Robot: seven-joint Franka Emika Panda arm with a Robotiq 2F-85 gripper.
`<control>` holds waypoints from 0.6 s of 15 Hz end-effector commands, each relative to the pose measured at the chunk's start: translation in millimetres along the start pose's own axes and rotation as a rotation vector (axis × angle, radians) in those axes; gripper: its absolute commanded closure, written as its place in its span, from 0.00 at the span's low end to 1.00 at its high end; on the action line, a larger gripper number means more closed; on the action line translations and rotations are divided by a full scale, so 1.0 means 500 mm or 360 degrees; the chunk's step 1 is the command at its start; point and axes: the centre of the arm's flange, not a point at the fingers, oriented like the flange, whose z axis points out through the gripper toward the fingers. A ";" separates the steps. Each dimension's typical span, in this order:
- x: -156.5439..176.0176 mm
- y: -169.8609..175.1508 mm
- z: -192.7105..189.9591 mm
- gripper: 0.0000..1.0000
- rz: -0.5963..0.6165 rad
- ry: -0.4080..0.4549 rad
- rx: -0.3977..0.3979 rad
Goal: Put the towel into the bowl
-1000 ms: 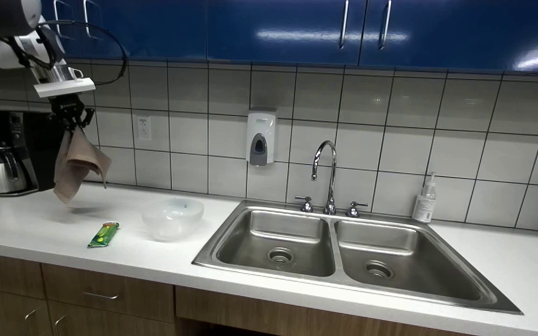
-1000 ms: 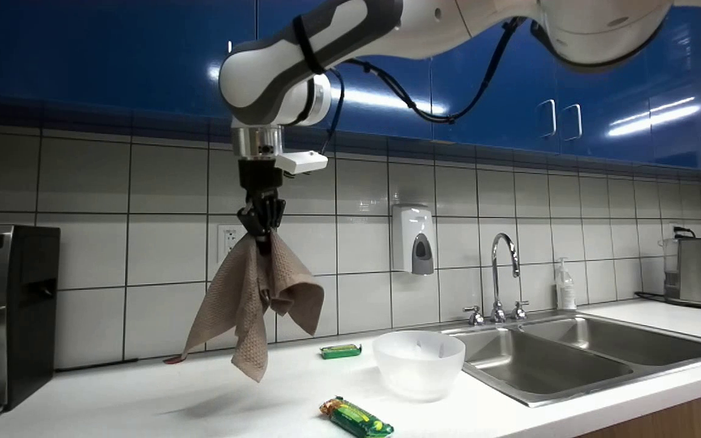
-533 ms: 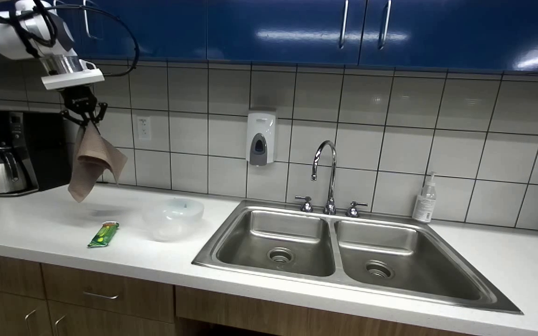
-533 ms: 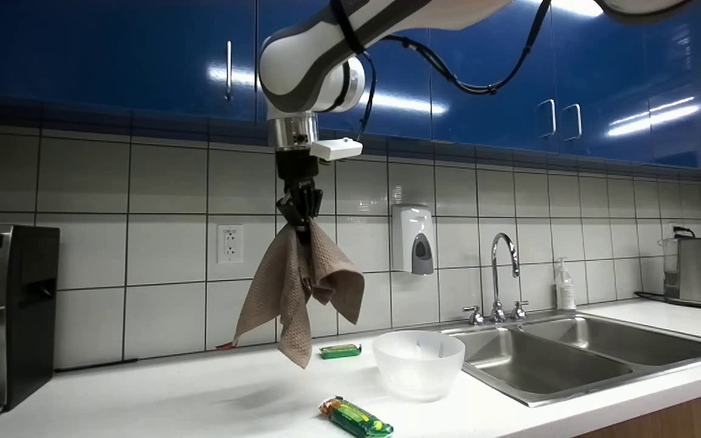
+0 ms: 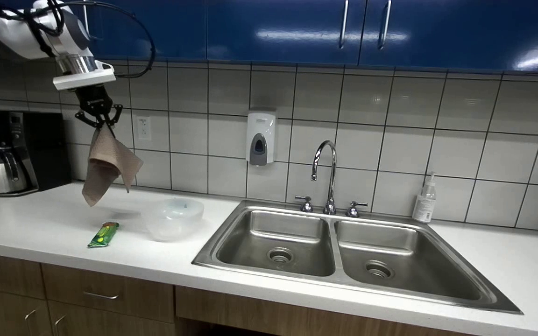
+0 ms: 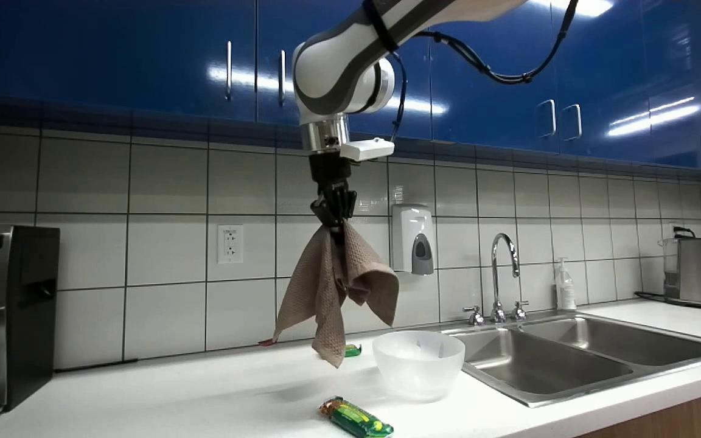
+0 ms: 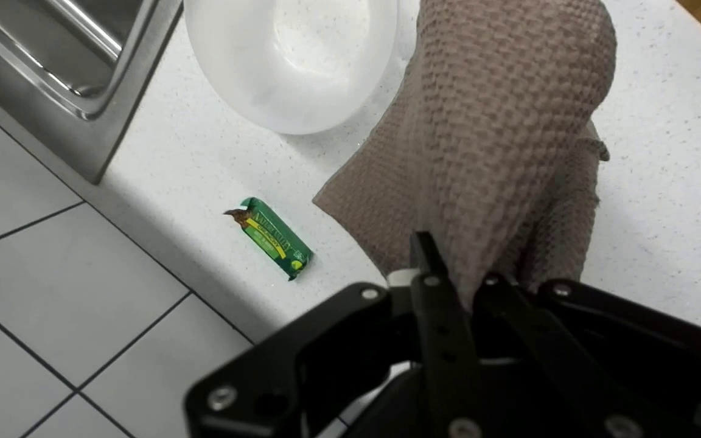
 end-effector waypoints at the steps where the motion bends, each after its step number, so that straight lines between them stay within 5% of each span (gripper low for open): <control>1: -0.071 0.027 -0.008 0.99 0.0104 -0.0007 -0.0026; 9: -0.141 0.098 -0.013 0.99 0.0301 -0.0063 -0.0049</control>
